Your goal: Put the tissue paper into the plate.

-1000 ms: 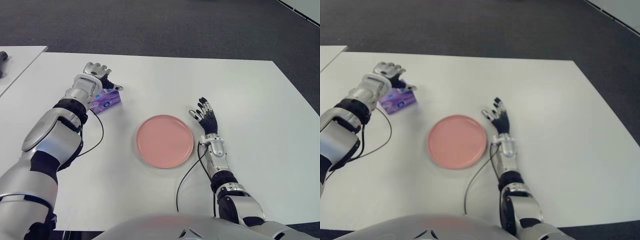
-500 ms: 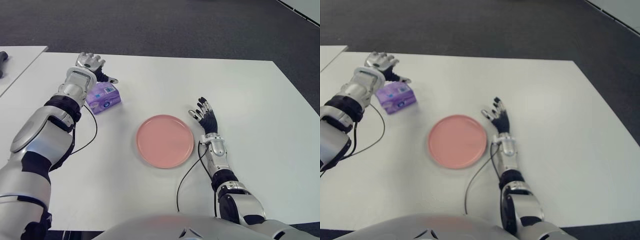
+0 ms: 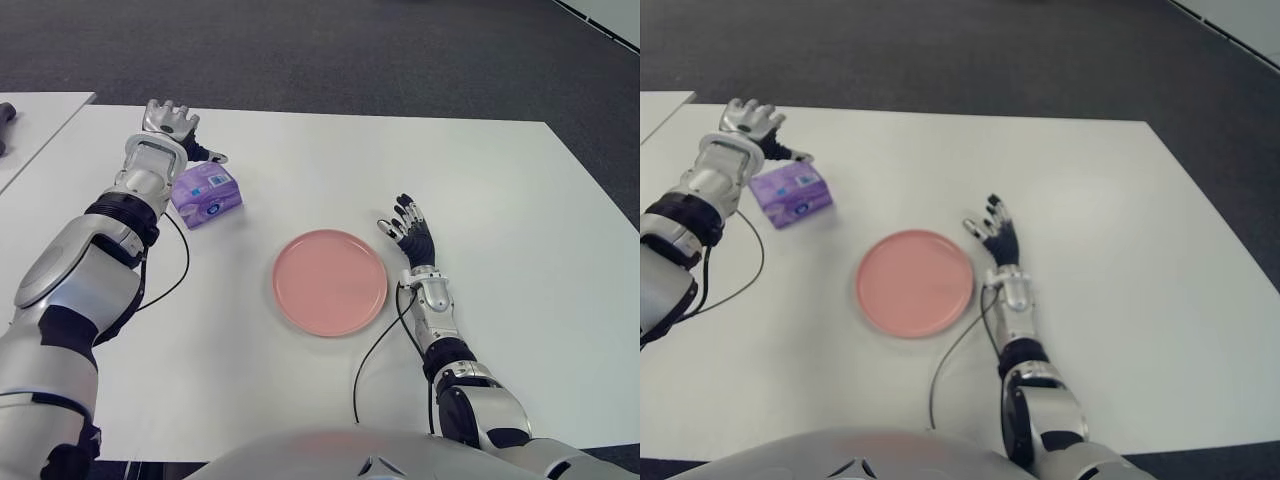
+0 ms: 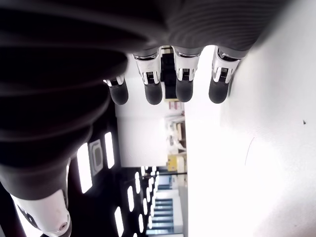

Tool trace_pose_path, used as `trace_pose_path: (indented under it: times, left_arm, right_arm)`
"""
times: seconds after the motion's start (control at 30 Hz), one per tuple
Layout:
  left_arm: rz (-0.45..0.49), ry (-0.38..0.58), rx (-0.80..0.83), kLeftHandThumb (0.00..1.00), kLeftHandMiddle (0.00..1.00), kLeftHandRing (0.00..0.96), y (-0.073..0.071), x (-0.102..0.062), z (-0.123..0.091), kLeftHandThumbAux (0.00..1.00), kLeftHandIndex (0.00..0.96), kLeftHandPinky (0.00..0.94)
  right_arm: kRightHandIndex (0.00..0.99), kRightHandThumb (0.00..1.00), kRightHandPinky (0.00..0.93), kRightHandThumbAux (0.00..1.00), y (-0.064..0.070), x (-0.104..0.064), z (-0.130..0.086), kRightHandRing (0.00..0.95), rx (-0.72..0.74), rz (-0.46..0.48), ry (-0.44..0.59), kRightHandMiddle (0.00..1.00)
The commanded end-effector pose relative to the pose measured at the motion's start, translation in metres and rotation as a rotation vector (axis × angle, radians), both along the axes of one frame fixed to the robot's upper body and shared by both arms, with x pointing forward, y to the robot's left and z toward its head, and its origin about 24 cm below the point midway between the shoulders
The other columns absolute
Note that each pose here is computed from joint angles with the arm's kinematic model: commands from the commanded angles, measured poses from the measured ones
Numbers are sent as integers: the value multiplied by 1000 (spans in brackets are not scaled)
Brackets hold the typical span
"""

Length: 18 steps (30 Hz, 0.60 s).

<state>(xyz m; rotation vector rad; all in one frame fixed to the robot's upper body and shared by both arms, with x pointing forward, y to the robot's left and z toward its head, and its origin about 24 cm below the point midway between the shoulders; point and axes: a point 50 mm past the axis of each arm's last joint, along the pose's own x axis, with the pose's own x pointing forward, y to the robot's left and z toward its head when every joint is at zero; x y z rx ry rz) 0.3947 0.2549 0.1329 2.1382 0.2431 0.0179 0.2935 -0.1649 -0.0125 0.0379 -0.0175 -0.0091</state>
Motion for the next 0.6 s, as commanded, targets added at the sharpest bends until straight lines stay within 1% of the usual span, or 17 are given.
trace_pose_path:
  times: [0.03,0.47,0.6]
  left_arm:
    - [30,64,40,93,0,0,6,-6,-17,64,0,0]
    - [42,105,-5,110,0,0,8,-10,-30,76,0,0]
    - [45,156,-43,106,0,0,3,-12,-39,66,0,0]
  right_arm:
    - [0,54,1,701,-5,-24,-33,0,2,-22,166,0]
    - [0,57,0,692,-7,-24,-34,0,-5,-28,169,0]
    - [0,60,2,693,-7,-24,-34,0,-4,-26,171,0]
